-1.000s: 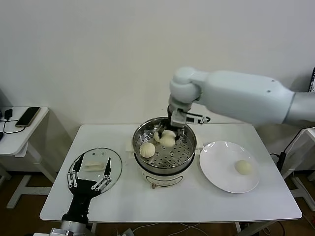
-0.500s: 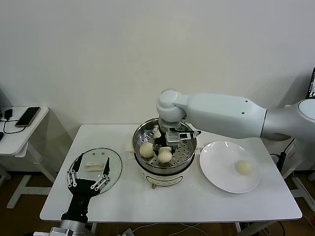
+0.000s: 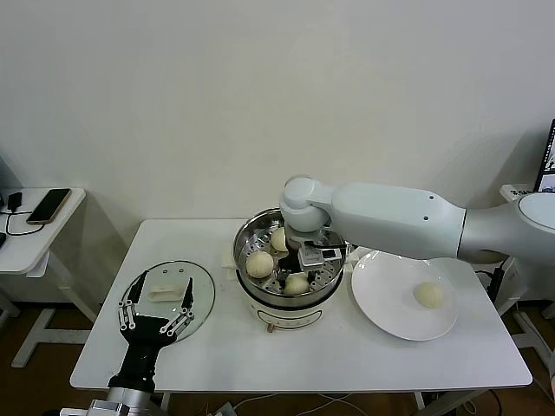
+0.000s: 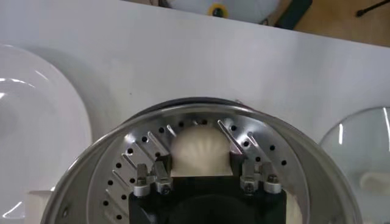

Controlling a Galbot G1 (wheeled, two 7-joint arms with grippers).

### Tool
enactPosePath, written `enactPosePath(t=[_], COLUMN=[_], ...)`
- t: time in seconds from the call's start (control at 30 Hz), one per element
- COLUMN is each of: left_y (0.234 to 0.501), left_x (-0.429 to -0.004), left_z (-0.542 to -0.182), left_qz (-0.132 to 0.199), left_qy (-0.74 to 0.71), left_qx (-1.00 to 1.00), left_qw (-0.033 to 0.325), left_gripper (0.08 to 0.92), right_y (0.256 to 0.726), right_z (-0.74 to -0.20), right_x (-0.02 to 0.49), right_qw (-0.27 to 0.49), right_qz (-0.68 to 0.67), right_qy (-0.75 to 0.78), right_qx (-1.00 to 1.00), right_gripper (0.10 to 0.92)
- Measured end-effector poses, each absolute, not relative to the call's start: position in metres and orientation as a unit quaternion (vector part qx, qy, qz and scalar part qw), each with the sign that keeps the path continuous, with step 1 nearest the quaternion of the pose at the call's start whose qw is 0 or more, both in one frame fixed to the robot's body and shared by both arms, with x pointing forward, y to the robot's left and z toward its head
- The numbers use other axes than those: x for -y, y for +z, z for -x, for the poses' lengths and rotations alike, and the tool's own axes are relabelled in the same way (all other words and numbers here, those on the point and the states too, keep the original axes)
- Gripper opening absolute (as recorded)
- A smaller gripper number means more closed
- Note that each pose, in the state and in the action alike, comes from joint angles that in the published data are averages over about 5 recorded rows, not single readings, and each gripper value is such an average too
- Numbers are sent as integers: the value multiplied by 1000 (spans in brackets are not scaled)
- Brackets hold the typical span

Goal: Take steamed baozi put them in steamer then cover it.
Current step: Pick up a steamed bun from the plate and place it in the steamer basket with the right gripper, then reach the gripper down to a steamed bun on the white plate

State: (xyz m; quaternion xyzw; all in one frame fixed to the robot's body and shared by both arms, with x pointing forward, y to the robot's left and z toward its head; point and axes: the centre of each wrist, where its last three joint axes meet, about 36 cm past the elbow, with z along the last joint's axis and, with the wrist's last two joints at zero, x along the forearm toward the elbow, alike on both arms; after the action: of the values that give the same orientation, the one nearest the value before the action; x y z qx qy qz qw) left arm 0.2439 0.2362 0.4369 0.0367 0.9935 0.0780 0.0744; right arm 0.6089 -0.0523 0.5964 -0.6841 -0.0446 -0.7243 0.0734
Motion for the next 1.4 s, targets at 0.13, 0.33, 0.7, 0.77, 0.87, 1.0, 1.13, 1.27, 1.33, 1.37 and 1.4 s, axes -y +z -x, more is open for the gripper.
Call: enactPosePath(t=[0.13, 0.33, 0.7, 0.77, 0.87, 1.0, 1.13, 1.27, 1.33, 1.37, 1.4], left_y=[437, 437, 434, 434, 433, 433, 434, 433, 433, 432, 432], left_x=[-236, -236, -236, -235, -235, -236, -236, -236, -237, -237, -237], left_z=[-244, -244, -247, -247, -247, -248, -248, -248, -247, -247, -247], left_qz=[-37, -37, -41, -42, -43, -43, -42, -40, -40, -39, -39], left_qy=[78, 78, 79, 79, 79, 80, 81, 81, 81, 81, 81], left_qx=[-993, -994, -993, -993, -993, -993, -993, -993, -994, -994, -994], left_qw=[75, 74, 73, 72, 72, 73, 73, 71, 70, 69, 69], left_gripper=[823, 823, 823, 823, 823, 823, 823, 823, 823, 823, 823], right_y=[600, 618, 673, 678, 679, 670, 650, 623, 609, 601, 594], right_z=[-610, -617, -653, -663, -677, -690, -695, -693, -692, -690, -689], right_x=[56, 68, 153, 181, 228, 293, 352, 396, 412, 418, 424], right_qw=[76, 78, -15, -55, -121, -207, -278, -330, -350, -358, -367], right_qz=[677, 664, 645, 640, 626, 600, 573, 553, 546, 543, 541], right_qy=[-731, -744, -748, -736, -711, -668, -622, -582, -565, -557, -550], right_qx=[37, 13, -156, -212, -295, -388, -455, -497, -511, -516, -520], right_gripper=[809, 822, 823, 823, 823, 823, 823, 823, 823, 823, 823])
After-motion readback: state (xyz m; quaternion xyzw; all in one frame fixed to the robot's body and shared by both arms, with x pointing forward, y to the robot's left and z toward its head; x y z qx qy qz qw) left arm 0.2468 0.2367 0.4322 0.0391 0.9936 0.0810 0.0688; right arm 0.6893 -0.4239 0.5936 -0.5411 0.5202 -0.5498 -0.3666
